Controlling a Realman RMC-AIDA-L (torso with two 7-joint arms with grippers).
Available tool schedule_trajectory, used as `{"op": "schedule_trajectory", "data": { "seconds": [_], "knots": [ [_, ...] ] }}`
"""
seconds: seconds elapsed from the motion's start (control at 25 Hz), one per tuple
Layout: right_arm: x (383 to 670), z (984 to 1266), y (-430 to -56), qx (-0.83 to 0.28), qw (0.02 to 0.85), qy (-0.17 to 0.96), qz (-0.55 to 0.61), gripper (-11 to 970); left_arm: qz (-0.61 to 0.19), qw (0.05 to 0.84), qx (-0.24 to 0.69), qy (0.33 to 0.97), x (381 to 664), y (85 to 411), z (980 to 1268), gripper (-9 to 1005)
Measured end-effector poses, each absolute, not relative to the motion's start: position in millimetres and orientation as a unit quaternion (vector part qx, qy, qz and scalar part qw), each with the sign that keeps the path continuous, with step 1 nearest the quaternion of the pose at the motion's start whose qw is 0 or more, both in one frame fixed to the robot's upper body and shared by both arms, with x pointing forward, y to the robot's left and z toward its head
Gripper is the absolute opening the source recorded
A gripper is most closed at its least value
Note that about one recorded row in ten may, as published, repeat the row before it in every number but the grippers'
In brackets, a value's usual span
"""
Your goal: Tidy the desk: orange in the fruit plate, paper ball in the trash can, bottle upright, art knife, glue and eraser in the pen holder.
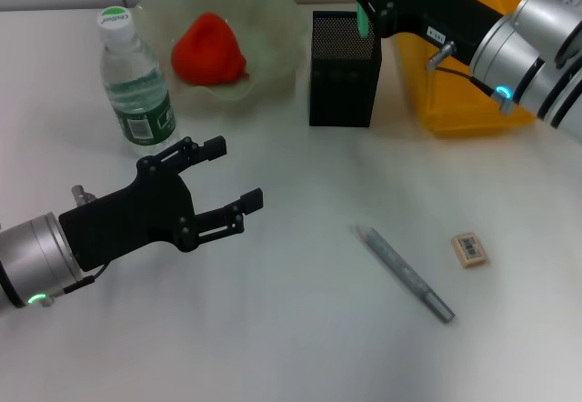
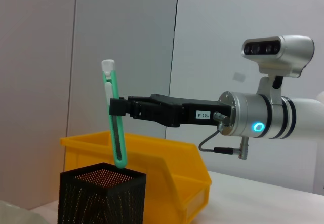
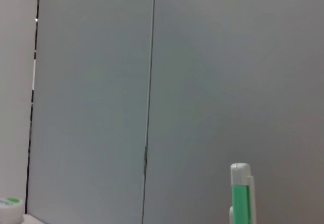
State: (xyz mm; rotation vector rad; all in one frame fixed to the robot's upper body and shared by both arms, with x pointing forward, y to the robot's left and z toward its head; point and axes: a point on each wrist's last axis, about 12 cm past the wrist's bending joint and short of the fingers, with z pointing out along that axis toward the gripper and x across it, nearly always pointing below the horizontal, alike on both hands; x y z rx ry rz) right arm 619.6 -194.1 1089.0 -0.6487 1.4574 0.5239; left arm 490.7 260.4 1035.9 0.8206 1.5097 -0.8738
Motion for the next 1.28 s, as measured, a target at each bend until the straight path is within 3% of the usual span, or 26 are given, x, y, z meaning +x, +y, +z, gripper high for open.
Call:
{"op": "schedule_trajectory", "data": {
  "seconds": [1.28],
  "knots": [
    [617.1,1084.9,-193.7,-0.288,0.666,0.649,0.228,322,-0.373,0.571,0.338,0.649,487.2,262.9,1033.5,859]
  ]
}}
